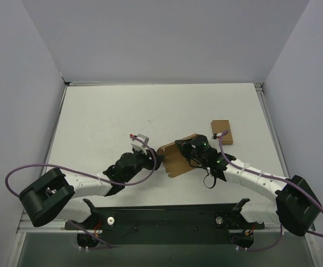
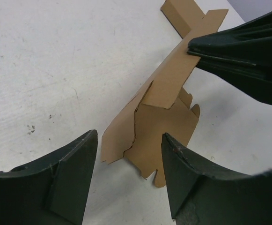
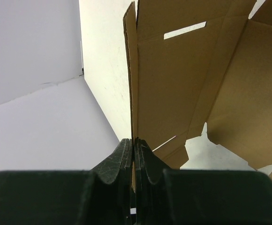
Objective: Fold the paper box
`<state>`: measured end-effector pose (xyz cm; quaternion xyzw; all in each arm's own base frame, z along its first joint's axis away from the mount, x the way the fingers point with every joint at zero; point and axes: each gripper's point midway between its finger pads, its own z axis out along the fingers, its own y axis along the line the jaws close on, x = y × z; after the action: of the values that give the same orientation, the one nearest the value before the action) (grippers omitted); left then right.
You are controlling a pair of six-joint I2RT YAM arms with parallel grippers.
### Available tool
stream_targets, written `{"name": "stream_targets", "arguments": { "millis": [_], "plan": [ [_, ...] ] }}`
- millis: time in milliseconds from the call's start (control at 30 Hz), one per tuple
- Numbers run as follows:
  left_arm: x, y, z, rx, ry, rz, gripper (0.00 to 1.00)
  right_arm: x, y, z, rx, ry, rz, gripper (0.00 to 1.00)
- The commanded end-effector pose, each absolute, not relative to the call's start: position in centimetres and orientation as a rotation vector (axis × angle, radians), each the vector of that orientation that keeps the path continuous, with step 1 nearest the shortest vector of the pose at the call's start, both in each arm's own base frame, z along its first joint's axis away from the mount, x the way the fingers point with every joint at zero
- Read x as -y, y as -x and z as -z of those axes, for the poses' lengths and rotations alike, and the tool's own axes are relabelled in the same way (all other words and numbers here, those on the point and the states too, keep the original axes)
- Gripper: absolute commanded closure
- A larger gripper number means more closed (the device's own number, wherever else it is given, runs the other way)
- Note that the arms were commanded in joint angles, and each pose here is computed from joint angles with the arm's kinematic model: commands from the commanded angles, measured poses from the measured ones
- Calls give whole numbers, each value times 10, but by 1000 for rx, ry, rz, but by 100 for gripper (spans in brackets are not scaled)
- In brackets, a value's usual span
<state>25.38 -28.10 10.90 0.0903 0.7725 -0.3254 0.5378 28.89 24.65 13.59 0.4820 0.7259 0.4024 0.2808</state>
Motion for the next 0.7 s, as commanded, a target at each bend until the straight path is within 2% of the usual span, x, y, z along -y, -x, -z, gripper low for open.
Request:
{"name": "stream_targets", "arguments": {
  "millis": [0, 167, 400, 500, 600, 633, 667],
  "plan": [
    [293, -263, -132, -1749, -298, 807, 37, -245, -293, -153, -1894, -1293, -1111, 100],
    [302, -265, -129, -1744, -375, 835, 58, -244, -293, -153, -1897, -1290, -1112, 100],
    [311, -269, -128, -1728, -408, 851, 59, -249, -294, -152, -1921, -1267, -1128, 100],
    [311, -271, -127, -1720, -398, 849, 66, -249, -294, -149, -1930, -1265, -1122, 100],
    [311, -271, -129, -1707, -407, 848, 82, -248, -295, -149, -1932, -1256, -1119, 100],
    [311, -271, -129, -1705, -410, 849, 91, -247, -295, -150, -1929, -1253, -1118, 100],
    [311, -271, -130, -1702, -413, 849, 95, -246, -295, -150, -1932, -1241, -1113, 100]
  ]
}}
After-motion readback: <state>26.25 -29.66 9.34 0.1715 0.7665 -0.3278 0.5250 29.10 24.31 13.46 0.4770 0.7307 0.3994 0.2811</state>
